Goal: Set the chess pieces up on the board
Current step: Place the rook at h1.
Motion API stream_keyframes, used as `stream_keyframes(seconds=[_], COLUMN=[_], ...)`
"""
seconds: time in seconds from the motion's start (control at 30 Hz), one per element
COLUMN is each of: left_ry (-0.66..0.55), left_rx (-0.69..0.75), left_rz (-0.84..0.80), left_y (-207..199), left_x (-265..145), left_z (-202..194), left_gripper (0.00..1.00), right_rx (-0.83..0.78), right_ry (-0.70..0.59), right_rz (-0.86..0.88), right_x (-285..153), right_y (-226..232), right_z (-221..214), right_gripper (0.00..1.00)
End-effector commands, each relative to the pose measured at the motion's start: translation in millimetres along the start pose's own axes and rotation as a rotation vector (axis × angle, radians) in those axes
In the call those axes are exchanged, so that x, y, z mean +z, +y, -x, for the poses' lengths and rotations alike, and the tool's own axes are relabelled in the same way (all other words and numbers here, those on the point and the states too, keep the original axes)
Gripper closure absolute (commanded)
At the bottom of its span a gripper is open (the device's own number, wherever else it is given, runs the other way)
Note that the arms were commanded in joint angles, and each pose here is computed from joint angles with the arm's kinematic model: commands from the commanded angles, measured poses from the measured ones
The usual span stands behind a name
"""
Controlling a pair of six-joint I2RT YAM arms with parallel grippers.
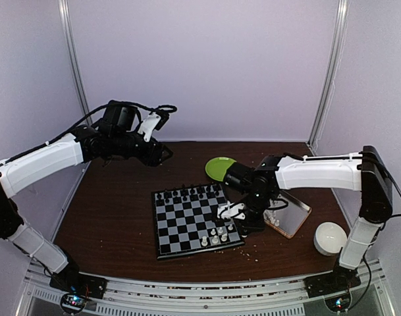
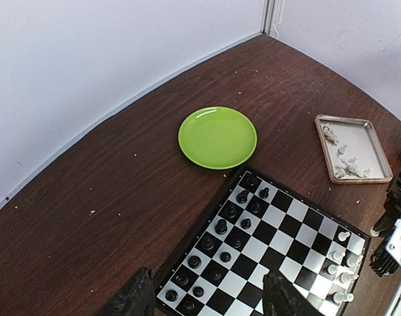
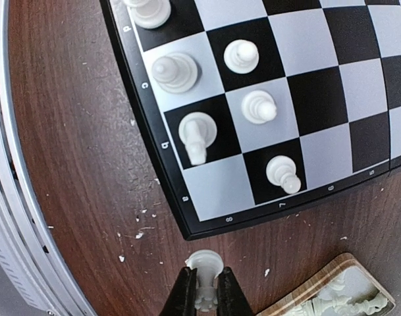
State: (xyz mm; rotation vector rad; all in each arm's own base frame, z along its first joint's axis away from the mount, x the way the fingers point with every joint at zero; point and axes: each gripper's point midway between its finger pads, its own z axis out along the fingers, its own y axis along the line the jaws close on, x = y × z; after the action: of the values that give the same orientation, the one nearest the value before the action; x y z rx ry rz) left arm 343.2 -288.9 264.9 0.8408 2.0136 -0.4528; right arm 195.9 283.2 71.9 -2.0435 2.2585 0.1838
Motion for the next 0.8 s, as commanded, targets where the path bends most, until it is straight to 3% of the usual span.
stream_keyframes(seconds=[0.0,0.77], left_ry=[-0.066,-0.062], left_rx=[0.024,0.029], left_rz=[0.013,0.014], left_y=[0,0], left_x=[-16,-15], left_z=[22,22], left_gripper=[0.43,0.42], right_rx=[-0.024,-0.063], right_ry=[-0.045,-0.011], right_rz=[-0.067,-0.050], right_x=[-1,24], right_y=[-16,-11], right_z=[21,30], right_gripper=[0.93,0.92])
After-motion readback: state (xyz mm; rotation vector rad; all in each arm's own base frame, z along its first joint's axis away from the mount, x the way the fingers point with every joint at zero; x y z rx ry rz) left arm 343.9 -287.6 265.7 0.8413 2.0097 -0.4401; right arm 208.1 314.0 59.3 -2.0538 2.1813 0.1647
